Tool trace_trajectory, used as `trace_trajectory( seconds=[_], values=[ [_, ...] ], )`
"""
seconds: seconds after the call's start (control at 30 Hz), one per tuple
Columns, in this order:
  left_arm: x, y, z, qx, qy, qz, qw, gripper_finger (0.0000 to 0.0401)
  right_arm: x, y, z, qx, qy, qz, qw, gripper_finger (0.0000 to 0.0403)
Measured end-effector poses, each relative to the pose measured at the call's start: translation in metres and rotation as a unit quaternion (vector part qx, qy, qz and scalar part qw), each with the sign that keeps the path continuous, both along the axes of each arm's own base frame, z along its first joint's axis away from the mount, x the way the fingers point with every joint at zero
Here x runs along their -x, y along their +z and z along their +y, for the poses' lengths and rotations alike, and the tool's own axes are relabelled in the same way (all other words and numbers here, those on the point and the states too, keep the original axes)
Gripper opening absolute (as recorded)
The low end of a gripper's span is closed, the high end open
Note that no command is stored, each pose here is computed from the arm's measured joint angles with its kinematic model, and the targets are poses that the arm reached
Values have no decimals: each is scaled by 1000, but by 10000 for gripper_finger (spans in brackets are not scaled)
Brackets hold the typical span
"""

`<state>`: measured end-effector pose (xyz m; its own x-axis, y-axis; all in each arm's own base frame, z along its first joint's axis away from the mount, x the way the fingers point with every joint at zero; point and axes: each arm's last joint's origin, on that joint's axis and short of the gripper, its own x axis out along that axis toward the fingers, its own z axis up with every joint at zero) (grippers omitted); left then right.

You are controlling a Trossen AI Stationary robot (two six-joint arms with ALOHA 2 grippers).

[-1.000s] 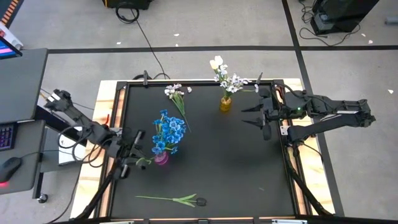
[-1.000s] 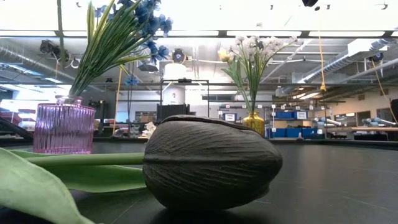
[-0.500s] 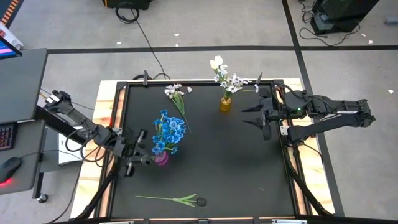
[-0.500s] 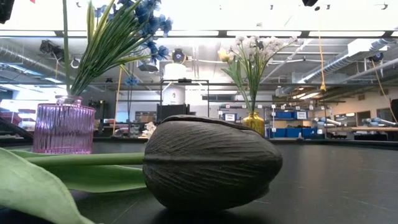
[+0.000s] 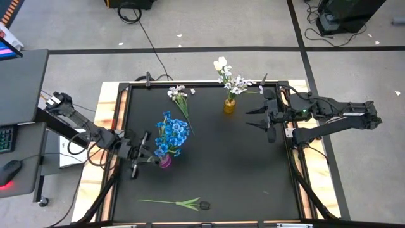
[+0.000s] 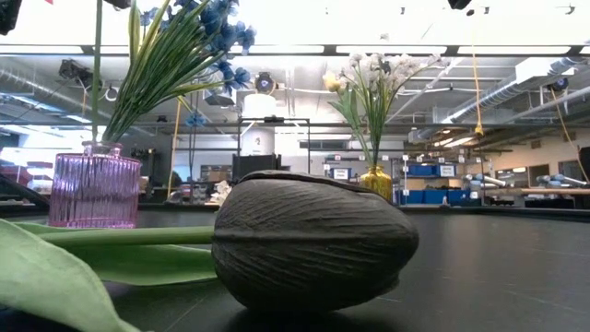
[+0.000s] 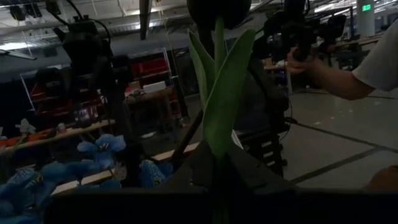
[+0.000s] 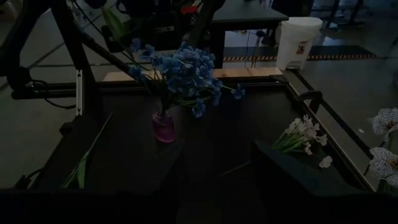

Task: Sort flowers into vase by color
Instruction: Put the right black tulip into the violet vase

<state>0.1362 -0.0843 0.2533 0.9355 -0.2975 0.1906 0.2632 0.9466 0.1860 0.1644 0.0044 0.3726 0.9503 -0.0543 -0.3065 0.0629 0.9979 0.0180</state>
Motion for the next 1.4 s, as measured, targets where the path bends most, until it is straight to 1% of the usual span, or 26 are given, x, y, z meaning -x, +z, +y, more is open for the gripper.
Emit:
trace_trajectory(
  seconds=[0.63, 0.77, 0.87, 0.97, 1.17, 1.27, 1.4],
  values=[
    [-1, -4, 0, -7, 0, 21, 1000, 23, 0, 0, 0, -5, -2, 0, 1000, 190],
    [-1, -4, 1, 2, 17, 25, 1000, 26, 0, 0, 0, -13, -4, -1, 1000, 190],
    [-1, -4, 2, 12, 40, 28, 999, 40, 0, 0, 0, -14, -4, 0, 1000, 190],
    [-1, -4, 3, 21, 57, 31, 998, 65, 0, 0, 0, -14, -3, 0, 1000, 190],
    [-2, -5, 3, 22, 58, 34, 997, 117, 0, -1, 0, -14, -3, 7, 1000, 190],
    [-2, -5, 3, 21, 59, 35, 997, 132, 1, -2, 0, -14, -3, 12, 1000, 190],
    [-2, -6, 4, 24, 71, 41, 996, 142, 1, -3, 0, -14, -4, 18, 1000, 190]
  ],
)
